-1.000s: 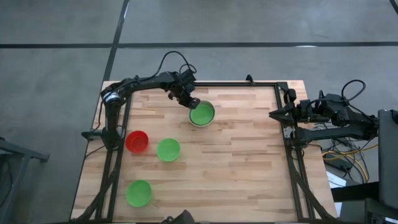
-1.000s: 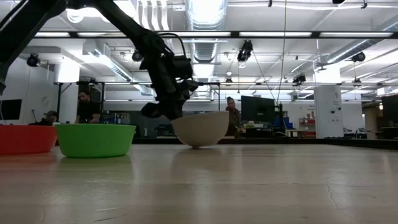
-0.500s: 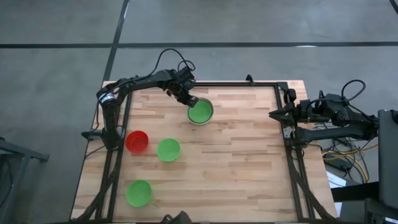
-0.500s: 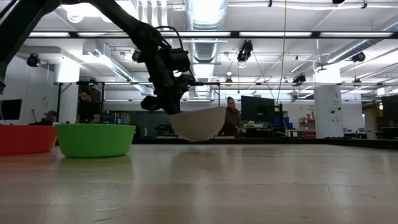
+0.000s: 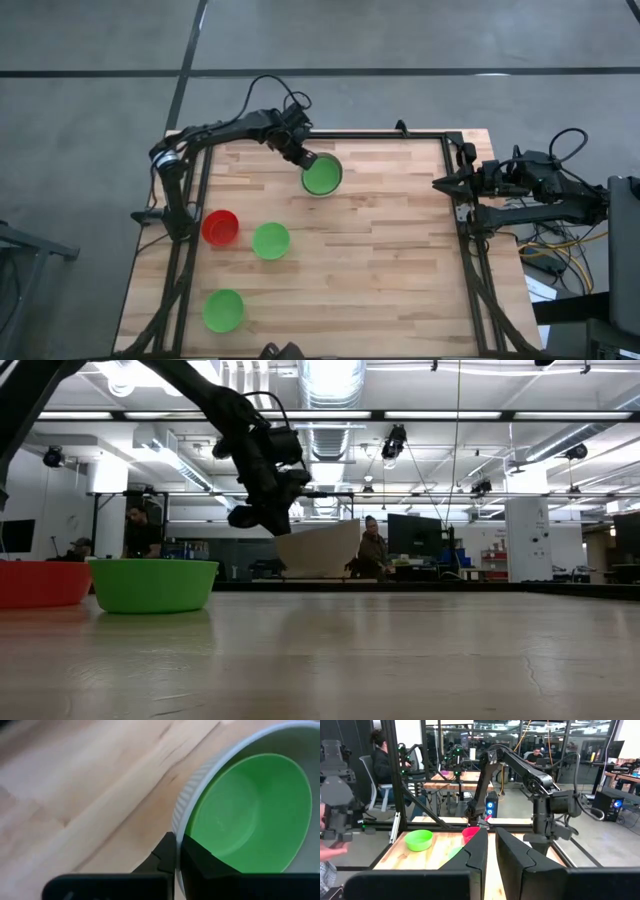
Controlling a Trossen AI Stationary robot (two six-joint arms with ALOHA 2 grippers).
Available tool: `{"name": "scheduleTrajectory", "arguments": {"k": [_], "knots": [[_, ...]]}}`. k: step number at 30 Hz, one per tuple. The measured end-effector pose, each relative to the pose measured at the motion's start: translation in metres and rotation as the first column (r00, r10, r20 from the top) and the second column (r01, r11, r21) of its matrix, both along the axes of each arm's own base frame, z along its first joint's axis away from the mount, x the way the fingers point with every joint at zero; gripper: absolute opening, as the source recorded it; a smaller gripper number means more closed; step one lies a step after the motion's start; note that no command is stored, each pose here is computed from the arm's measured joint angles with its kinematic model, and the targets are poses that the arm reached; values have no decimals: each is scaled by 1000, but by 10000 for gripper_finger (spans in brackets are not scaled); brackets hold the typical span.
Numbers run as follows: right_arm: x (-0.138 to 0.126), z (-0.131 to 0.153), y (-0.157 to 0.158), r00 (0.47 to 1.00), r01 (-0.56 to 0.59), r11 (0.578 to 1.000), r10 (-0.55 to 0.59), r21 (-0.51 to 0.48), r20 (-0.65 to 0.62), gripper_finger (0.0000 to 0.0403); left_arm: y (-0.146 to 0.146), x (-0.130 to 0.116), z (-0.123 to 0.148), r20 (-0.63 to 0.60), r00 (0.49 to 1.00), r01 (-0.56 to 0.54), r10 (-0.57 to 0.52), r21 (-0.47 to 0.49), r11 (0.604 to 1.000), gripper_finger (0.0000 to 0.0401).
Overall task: Nest bowls inside each other
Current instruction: Move the stacked bowls to the left
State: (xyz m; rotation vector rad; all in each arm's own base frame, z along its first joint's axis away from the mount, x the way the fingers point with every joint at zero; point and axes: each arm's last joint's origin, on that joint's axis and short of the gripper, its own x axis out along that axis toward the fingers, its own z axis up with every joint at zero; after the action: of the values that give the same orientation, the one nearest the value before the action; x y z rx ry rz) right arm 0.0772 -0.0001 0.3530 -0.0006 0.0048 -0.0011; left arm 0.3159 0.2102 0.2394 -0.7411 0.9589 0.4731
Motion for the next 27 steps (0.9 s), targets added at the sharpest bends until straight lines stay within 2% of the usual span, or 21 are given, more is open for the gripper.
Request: {"name": "scheduleTrajectory", "arguments": {"k": [5, 10, 23, 27], "knots": [[0, 0, 0, 1000, 0, 1000, 0, 0, 0, 34, -3, 2, 4, 85, 996, 14, -19, 55, 998, 10], [0, 0, 0, 1000, 0, 1000, 0, 0, 0, 34, -10, -6, -4, 82, 997, -1, -2, 36, 999, 11], [0, 0, 0, 1000, 0, 1000, 0, 0, 0, 34, -23, -49, 1, 75, 987, -146, 142, 58, 988, 11], [0, 0, 0, 1000, 0, 1000, 0, 0, 0, 34, -25, -64, 2, 110, 973, -208, 201, 54, 977, 11]]}}
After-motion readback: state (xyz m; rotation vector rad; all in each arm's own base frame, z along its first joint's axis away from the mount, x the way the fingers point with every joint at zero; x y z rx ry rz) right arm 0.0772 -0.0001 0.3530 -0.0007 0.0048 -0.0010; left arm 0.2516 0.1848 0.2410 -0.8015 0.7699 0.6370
